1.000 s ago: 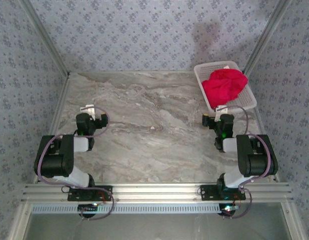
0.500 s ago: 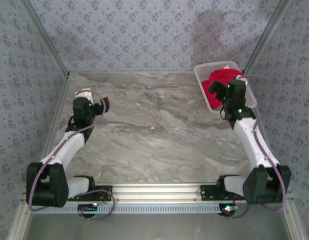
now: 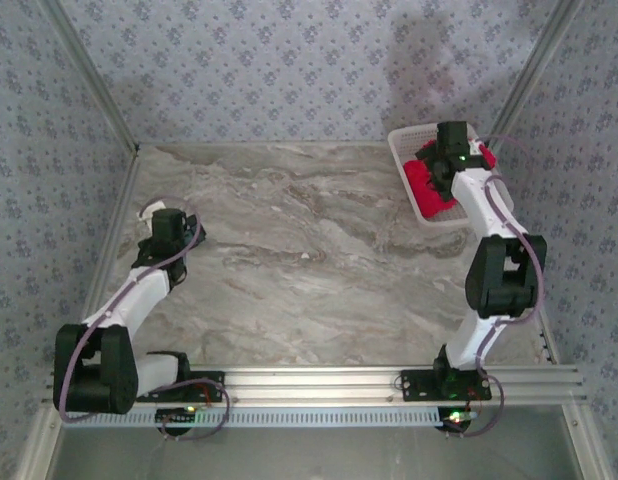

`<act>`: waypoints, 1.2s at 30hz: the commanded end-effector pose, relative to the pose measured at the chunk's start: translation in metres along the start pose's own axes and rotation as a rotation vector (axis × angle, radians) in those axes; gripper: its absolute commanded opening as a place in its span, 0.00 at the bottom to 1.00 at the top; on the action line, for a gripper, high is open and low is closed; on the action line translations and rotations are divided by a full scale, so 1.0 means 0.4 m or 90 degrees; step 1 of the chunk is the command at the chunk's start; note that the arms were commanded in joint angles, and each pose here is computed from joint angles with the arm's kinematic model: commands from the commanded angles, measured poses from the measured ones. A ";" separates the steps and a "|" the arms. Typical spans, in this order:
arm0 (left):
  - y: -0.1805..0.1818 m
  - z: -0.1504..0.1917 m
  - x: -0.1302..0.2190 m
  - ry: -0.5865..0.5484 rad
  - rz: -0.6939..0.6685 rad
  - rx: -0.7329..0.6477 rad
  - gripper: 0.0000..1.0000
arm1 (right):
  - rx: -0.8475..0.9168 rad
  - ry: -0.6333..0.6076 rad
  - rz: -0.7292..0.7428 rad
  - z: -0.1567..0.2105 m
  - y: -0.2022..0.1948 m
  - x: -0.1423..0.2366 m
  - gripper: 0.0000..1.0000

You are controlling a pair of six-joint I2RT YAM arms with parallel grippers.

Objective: Fold the inside-out t-shirt

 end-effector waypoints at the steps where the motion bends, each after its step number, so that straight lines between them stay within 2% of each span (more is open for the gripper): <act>1: 0.011 -0.009 0.007 -0.012 -0.017 0.022 1.00 | -0.066 0.002 0.080 -0.012 -0.024 -0.045 0.94; 6: 0.009 -0.010 0.001 -0.005 -0.014 0.018 1.00 | -0.109 0.045 0.119 -0.013 -0.030 -0.138 0.83; 8: 0.008 -0.010 -0.001 -0.003 -0.012 0.017 1.00 | -0.122 0.051 0.123 -0.017 -0.031 -0.170 0.72; 9: 0.007 -0.010 -0.003 -0.002 -0.010 0.016 1.00 | -0.124 0.049 0.123 -0.019 -0.030 -0.177 0.62; 11: 0.005 -0.011 -0.008 0.002 -0.009 0.015 1.00 | -0.125 0.030 0.107 -0.026 -0.020 -0.182 0.34; 15: -0.002 -0.016 -0.015 0.009 -0.007 0.014 1.00 | -0.093 -0.005 0.087 -0.037 0.005 -0.143 0.01; 18: -0.003 -0.015 -0.021 0.017 -0.007 0.012 0.99 | -0.064 -0.044 0.066 -0.053 0.026 -0.073 0.00; 23: -0.014 -0.006 -0.038 0.037 0.006 0.004 0.92 | -0.010 -0.130 -0.014 -0.071 0.064 0.099 0.00; 31: -0.027 0.011 -0.052 0.053 0.058 0.036 0.89 | -0.010 -0.174 -0.246 -0.078 0.097 0.317 0.00; 33: -0.024 0.013 -0.051 0.052 0.054 0.040 0.92 | 0.014 -0.178 -0.312 -0.086 0.120 0.371 0.00; 34: -0.022 0.015 -0.049 0.052 0.053 0.041 0.98 | 0.027 -0.181 -0.343 -0.093 0.132 0.404 0.00; 36: -0.020 0.019 -0.048 0.050 0.055 0.045 1.00 | 0.058 -0.189 -0.402 -0.109 0.161 0.475 0.00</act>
Point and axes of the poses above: each hand's point on the last joint's axis, 136 mm out from that joint toward the fingers, its own x axis back along the fingers, its own y axis along the line the jaws close on, z = x × y, the point moved 10 cm from there along x, back along the fingers, and after that the axes turned 4 degrees about -x, right-handed, at the moved point
